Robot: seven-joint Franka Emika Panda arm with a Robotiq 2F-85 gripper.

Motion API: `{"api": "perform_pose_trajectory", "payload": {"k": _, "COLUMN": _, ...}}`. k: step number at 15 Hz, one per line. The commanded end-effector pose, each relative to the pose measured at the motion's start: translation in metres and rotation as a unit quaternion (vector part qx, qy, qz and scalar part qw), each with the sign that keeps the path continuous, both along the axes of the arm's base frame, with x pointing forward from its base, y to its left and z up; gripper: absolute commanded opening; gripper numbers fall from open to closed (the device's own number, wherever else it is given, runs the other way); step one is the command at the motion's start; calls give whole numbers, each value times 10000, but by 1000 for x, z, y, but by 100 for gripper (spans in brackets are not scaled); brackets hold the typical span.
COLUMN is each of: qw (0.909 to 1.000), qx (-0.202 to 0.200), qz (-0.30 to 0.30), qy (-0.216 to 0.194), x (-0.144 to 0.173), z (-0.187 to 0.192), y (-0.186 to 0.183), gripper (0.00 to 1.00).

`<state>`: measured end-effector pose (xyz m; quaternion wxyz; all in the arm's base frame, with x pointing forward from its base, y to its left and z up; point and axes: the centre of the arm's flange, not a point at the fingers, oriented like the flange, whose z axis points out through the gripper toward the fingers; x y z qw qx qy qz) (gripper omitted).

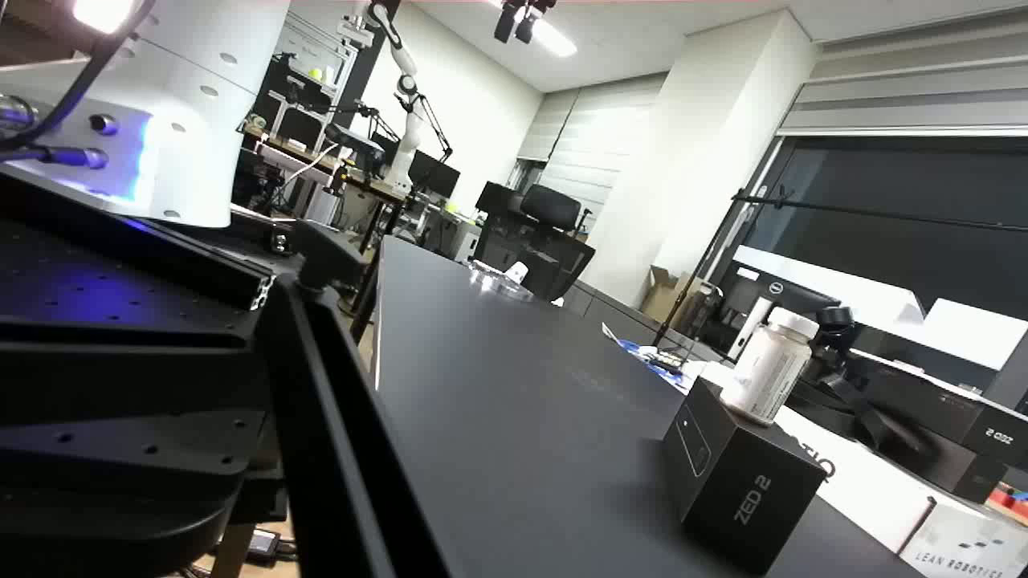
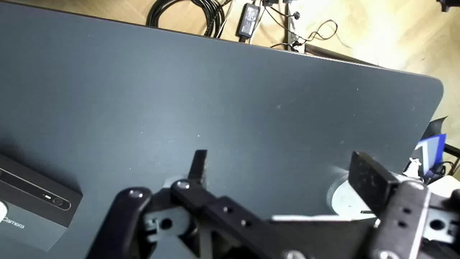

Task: Move the bottle to the left

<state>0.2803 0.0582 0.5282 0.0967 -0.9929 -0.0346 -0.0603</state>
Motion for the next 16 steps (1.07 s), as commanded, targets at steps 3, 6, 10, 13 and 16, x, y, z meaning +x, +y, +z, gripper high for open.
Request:
{"api": "perform_pose_trajectory", "payload": {"k": 3, "qw": 10000, "qx": 0, "qz": 0, "qy": -1, "x": 0, "z": 0, "y": 0, "gripper": 100}}
{"api": "perform_pose_trajectory", "payload": {"k": 6, "qw": 10000, "qx": 0, "qz": -1, "qy": -1, "x": 0, "z": 0, "y": 0, "gripper": 100}}
{"api": "perform_pose_trajectory", "payload": {"k": 10, "qw": 9999, "qx": -61, "qz": -34, "qy": -112, "x": 8, "z": 0, "y": -3, "gripper": 100}}
{"api": "perform_pose_trajectory", "payload": {"k": 13, "qw": 9975, "qx": -227, "qz": -421, "qy": -519, "x": 50, "z": 0, "y": -25, "gripper": 100}}
{"api": "perform_pose_trajectory", "payload": {"k": 16, "qw": 9894, "qx": -375, "qz": -1081, "qy": -895, "x": 108, "z": -7, "y": -70, "gripper": 100}}
